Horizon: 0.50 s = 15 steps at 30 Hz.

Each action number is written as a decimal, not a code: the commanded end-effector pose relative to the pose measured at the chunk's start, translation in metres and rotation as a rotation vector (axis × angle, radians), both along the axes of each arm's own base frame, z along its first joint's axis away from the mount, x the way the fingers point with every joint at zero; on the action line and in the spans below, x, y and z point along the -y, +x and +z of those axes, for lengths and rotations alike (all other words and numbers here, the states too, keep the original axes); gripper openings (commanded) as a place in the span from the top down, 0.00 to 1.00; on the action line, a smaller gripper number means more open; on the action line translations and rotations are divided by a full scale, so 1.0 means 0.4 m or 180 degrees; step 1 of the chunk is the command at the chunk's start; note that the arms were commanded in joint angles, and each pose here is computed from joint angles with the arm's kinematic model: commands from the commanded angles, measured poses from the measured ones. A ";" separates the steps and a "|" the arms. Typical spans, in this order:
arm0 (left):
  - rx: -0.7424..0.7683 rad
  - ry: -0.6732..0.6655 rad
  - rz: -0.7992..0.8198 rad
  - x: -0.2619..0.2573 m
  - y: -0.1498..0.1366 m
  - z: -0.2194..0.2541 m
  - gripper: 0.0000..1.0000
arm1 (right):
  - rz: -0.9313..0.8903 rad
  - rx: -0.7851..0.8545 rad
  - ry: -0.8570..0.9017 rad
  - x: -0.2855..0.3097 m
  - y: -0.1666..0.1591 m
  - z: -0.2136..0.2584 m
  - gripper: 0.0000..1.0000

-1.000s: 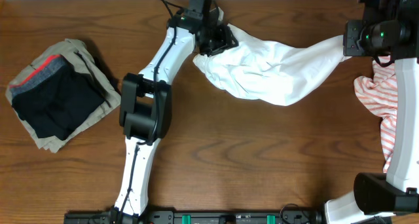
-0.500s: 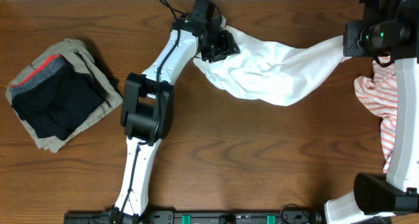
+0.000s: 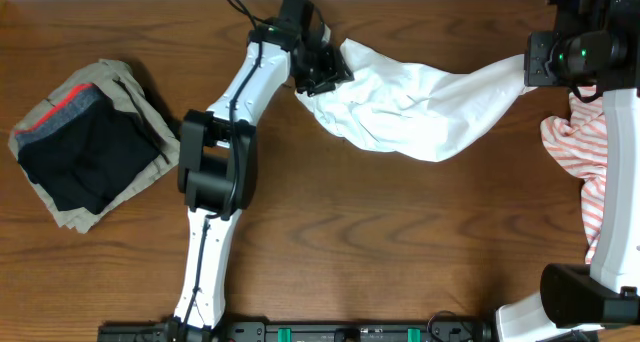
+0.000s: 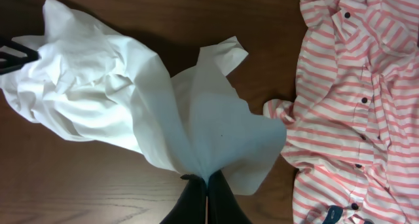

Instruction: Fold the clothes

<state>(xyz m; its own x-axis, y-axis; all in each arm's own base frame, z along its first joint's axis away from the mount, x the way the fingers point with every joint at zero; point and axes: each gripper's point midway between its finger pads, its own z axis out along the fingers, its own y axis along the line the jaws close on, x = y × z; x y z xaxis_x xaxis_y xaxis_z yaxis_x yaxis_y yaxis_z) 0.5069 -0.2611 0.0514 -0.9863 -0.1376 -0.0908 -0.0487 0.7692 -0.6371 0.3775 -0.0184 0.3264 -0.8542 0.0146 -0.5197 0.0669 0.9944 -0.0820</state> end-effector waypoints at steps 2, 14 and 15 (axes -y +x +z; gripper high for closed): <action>-0.0122 0.0002 -0.0121 0.052 -0.038 -0.035 0.50 | 0.0049 -0.0011 -0.0026 -0.006 0.003 -0.002 0.99; 0.0031 -0.0298 -0.0203 0.110 -0.021 -0.007 0.50 | 0.0050 -0.0035 -0.0027 -0.006 -0.001 -0.004 0.99; 0.0051 -0.0408 -0.0193 0.118 -0.013 0.007 0.50 | 0.0050 -0.0034 -0.0027 -0.006 -0.001 -0.004 0.99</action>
<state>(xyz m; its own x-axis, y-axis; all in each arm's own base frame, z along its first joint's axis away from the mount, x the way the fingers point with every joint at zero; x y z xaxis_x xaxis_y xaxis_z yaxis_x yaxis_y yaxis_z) 0.5016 -0.3059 0.0596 -0.9867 -0.0778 -0.1431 0.0419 0.7276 -0.6847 0.3760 -0.0184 0.3255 -0.8579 0.0146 -0.5135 0.0663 0.9944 -0.0825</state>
